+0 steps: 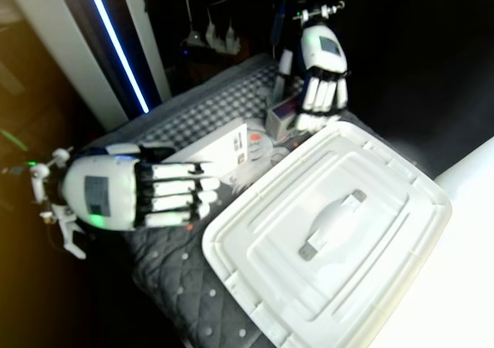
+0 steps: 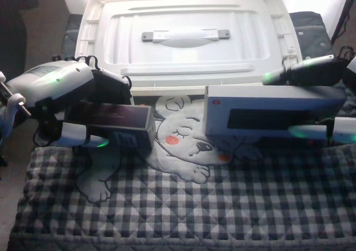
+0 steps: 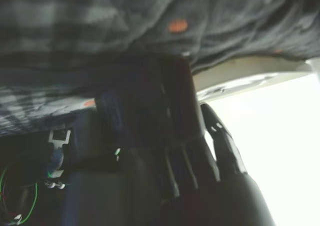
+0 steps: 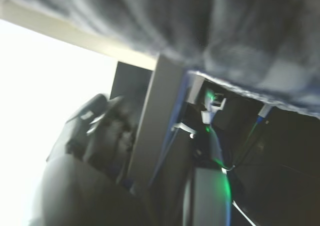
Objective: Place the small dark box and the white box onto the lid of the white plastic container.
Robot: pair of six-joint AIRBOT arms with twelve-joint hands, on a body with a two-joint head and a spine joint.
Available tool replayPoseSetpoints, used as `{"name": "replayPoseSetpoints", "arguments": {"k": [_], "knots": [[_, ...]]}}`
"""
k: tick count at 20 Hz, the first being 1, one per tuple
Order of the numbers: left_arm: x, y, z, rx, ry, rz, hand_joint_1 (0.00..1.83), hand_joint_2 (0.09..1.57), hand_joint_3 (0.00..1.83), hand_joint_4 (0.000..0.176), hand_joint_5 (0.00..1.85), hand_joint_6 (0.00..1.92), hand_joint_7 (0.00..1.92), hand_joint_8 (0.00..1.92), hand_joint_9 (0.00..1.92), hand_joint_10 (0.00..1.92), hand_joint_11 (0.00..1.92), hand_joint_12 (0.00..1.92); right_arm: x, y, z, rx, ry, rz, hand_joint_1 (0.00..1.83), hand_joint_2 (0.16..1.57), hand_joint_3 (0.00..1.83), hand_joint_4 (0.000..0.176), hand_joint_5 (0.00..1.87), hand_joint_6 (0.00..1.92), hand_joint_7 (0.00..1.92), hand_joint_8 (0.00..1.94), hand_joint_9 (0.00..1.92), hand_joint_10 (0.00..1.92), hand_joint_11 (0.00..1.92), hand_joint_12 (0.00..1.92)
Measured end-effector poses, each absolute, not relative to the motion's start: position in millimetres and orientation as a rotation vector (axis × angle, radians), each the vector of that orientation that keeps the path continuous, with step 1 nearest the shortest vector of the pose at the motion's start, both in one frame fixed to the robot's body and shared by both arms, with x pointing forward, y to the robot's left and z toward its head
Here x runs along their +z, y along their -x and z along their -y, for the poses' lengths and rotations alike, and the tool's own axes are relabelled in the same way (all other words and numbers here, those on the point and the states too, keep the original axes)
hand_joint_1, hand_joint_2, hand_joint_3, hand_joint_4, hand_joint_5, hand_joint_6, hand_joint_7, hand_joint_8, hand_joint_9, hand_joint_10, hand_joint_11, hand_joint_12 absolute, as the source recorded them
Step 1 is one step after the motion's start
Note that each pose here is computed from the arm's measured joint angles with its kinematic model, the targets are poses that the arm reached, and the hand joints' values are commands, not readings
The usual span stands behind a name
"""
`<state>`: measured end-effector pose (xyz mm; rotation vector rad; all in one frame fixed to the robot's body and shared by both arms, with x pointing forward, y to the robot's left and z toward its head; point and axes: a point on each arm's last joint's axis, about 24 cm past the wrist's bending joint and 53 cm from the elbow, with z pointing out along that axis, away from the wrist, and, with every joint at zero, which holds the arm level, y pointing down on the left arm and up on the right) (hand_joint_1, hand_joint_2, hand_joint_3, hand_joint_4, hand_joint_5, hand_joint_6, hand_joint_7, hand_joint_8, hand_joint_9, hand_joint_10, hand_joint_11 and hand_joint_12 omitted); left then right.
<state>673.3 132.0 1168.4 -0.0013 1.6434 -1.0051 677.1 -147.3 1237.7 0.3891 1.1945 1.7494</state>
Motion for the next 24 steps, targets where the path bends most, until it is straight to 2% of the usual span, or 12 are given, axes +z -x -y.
{"name": "replayPoseSetpoints", "arguments": {"k": [1, 2, 3, 5, 6, 8, 11, 12, 15, 20, 23, 24], "knots": [[1169, -673, -132, -1.005, 0.002, -1.642, 1.36, 1.14, 0.0, 0.0, 0.8, 1.16, 0.93, 1.09, 0.91, 1.18, 0.52, 1.22, 1239, -677, 148, 1.753, -0.39, -1.186, 1.4, 1.02, 0.0, 0.0, 1.14, 0.59, 1.37, 0.18, 1.08, 1.05, 0.19, 1.44], [1170, -674, -132, -1.007, 0.004, -1.639, 1.36, 1.14, 0.0, 0.0, 0.81, 1.15, 0.93, 1.09, 0.9, 1.21, 0.54, 1.22, 1239, -677, 149, 1.753, -0.393, -1.186, 1.31, 1.0, 0.0, 0.0, 1.2, 0.53, 1.38, 0.35, 1.15, 0.95, 0.16, 1.83], [1170, -674, -132, -1.008, 0.005, -1.638, 1.36, 1.14, 0.0, 0.0, 0.81, 1.14, 0.93, 1.09, 0.9, 1.2, 0.55, 1.21, 1239, -677, 148, 1.755, -0.393, -1.185, 1.39, 1.0, 0.0, 0.0, 1.13, 0.59, 1.4, 0.18, 1.21, 0.93, 0.73, 1.53], [1170, -673, -130, -1.015, 0.007, -1.634, 1.36, 1.14, 0.0, 0.0, 0.81, 1.16, 0.93, 1.1, 0.9, 1.2, 0.54, 1.18, 1239, -677, 149, 1.753, -0.393, -1.184, 1.4, 1.03, 0.0, 0.0, 1.02, 0.82, 1.37, 0.09, 1.17, 0.95, 0.95, 1.23], [1170, -674, -130, -1.016, 0.008, -1.633, 1.35, 1.15, 0.0, 0.0, 0.81, 1.16, 0.92, 1.13, 0.86, 1.23, 0.52, 1.18, 1239, -678, 149, 1.753, -0.393, -1.183, 1.4, 1.03, 0.0, 0.0, 1.01, 0.78, 1.3, 0.27, 1.16, 0.98, 1.04, 1.18], [1170, -673, -128, -1.022, 0.008, -1.628, 1.35, 1.16, 0.0, 0.0, 0.79, 1.19, 0.91, 1.13, 0.86, 1.25, 0.5, 1.24, 1239, -678, 148, 1.753, -0.393, -1.184, 1.4, 1.04, 0.0, 0.0, 0.97, 0.85, 1.2, 0.51, 1.16, 0.95, 1.1, 1.1], [1176, -673, -128, -1.032, 0.007, -1.603, 1.36, 1.15, 0.0, 0.0, 0.74, 1.24, 0.94, 1.07, 0.91, 1.2, 0.55, 1.28, 1240, -678, 149, 1.75, -0.385, -1.18, 1.3, 1.03, 0.0, 0.0, 1.1, 0.65, 1.28, 0.65, 1.33, 0.62, 1.07, 1.27], [1180, -673, -128, -1.037, 0.008, -1.591, 1.37, 1.14, 0.0, 0.0, 0.74, 1.21, 0.97, 1.03, 0.91, 1.21, 0.52, 1.34, 1241, -678, 150, 1.751, -0.387, -1.174, 1.3, 1.03, 0.0, 0.0, 1.13, 0.53, 1.25, 0.75, 1.35, 0.68, 1.08, 1.37], [1196, -675, -125, -1.056, 0.004, -1.543, 1.35, 1.15, 0.0, 0.0, 0.82, 1.15, 0.93, 1.1, 0.83, 1.29, 0.46, 1.34, 1254, -677, 149, 1.759, -0.351, -1.154, 1.29, 1.07, 0.0, 0.0, 1.05, 0.63, 1.16, 0.95, 1.28, 0.84, 1.08, 1.42], [1252, -702, -132, -1.036, -0.026, -1.391, 1.36, 1.18, 0.0, 0.0, 0.73, 1.24, 0.86, 1.18, 0.83, 1.35, 0.55, 1.45, 1325, -683, 163, 1.71, -0.215, -0.975, 1.3, 1.03, 0.0, 0.0, 1.07, 0.67, 1.32, 0.6, 1.36, 0.61, 1.13, 1.26], [1281, -726, -127, -1.033, -0.017, -1.309, 1.36, 1.15, 0.0, 0.0, 0.82, 1.06, 0.9, 1.17, 0.86, 1.33, 0.56, 1.44, 1338, -701, 165, 1.655, -0.203, -0.942, 1.3, 1.02, 0.0, 0.0, 1.06, 0.73, 1.38, 0.45, 1.41, 0.55, 1.15, 1.29], [1281, -729, -118, -1.032, -0.035, -1.312, 1.27, 1.17, 0.0, 0.0, 0.87, 0.93, 0.86, 1.38, 0.72, 1.35, 0.49, 1.63, 1341, -705, 162, 1.648, -0.202, -0.942, 1.29, 1.03, 0.0, 0.0, 1.04, 0.79, 1.31, 0.54, 1.36, 0.52, 1.1, 1.32]]}}
